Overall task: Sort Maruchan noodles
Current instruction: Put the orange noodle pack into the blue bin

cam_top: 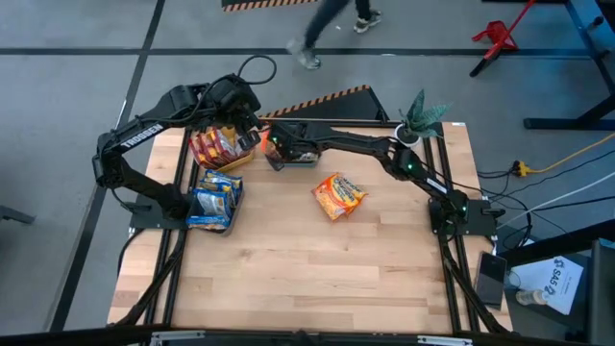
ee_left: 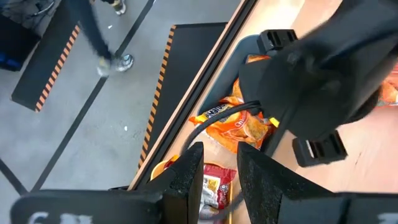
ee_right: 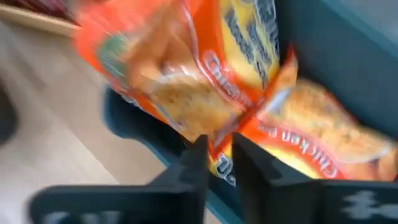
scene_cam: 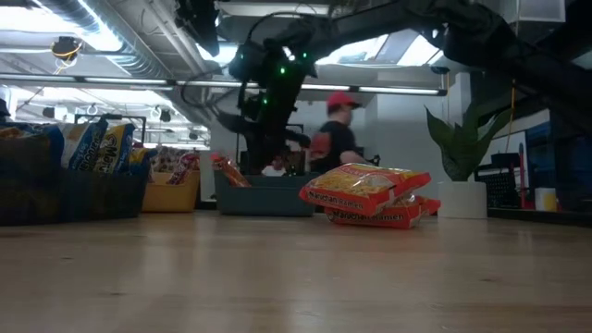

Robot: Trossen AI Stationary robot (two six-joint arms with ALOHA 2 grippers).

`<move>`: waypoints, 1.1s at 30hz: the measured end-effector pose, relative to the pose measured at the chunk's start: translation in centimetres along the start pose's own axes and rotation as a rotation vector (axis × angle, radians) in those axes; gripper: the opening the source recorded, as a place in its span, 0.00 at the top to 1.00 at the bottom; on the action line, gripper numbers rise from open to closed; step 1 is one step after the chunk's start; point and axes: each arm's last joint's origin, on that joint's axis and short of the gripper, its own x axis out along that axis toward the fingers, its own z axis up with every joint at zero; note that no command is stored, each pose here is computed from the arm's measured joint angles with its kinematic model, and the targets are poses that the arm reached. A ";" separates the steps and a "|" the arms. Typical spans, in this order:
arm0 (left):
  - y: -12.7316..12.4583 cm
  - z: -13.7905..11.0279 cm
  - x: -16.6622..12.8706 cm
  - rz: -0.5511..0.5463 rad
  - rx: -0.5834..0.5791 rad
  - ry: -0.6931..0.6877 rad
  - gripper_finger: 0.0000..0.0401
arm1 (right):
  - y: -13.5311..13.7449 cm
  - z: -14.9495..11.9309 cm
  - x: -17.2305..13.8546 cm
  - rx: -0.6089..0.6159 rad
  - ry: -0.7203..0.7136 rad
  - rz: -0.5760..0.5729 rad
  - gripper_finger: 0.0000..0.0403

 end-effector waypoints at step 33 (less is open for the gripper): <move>0.2 0.0 0.0 0.001 0.060 -0.001 0.77 | -1.2 -2.6 4.4 0.122 0.039 -0.149 0.97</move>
